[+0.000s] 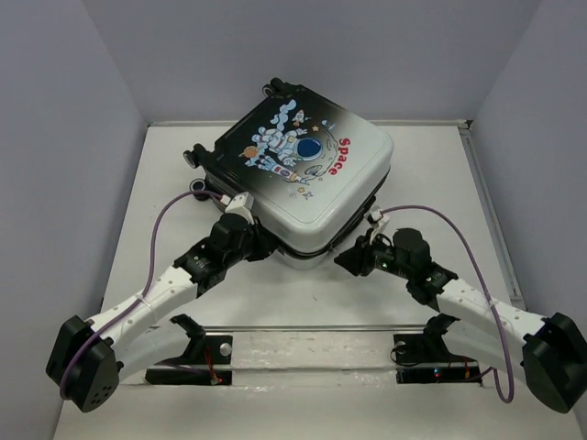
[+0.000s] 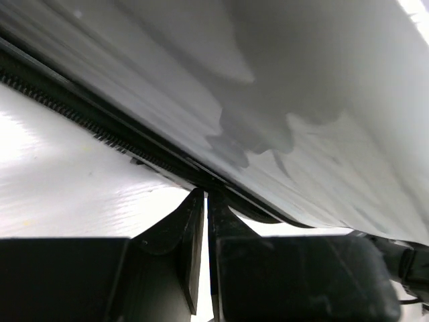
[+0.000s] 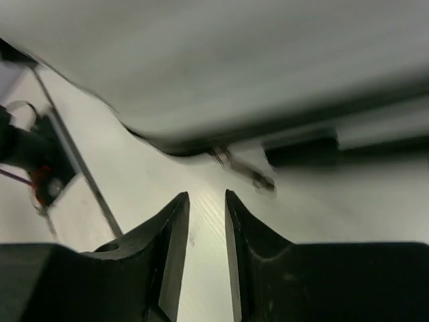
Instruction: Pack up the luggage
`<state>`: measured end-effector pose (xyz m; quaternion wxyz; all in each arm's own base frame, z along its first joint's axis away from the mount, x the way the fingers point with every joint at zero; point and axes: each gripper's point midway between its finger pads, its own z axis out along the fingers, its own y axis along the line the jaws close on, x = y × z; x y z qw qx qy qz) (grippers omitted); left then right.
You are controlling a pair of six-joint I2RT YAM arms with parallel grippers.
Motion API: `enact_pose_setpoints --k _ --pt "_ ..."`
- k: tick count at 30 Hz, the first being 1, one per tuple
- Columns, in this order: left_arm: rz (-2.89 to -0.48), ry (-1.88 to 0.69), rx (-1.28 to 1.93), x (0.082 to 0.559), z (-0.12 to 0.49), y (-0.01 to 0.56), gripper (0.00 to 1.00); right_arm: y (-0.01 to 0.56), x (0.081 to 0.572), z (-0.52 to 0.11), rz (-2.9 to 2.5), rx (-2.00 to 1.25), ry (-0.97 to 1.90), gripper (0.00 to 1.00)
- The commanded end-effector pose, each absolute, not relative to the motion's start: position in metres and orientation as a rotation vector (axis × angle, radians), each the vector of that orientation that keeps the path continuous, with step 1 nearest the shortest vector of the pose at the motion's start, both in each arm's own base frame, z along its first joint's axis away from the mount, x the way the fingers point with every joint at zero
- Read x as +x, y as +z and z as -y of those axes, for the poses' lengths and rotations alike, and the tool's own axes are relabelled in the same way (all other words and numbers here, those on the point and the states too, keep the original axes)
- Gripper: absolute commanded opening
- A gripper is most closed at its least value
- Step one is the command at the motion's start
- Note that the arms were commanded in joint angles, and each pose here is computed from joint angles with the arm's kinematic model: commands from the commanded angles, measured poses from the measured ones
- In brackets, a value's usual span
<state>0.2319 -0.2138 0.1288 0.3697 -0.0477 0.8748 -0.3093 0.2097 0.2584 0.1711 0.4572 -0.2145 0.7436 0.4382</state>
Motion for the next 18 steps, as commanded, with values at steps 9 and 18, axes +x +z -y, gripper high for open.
enact_pose_setpoints --k 9,18 --pt "-1.992 -1.005 -0.111 0.251 0.241 0.199 0.19 0.151 0.238 -0.244 -1.722 -0.466 0.918 0.5" --pt "-1.998 -1.009 -0.104 0.249 0.241 0.195 0.19 0.152 0.248 -0.26 -1.702 -0.518 0.948 0.5"
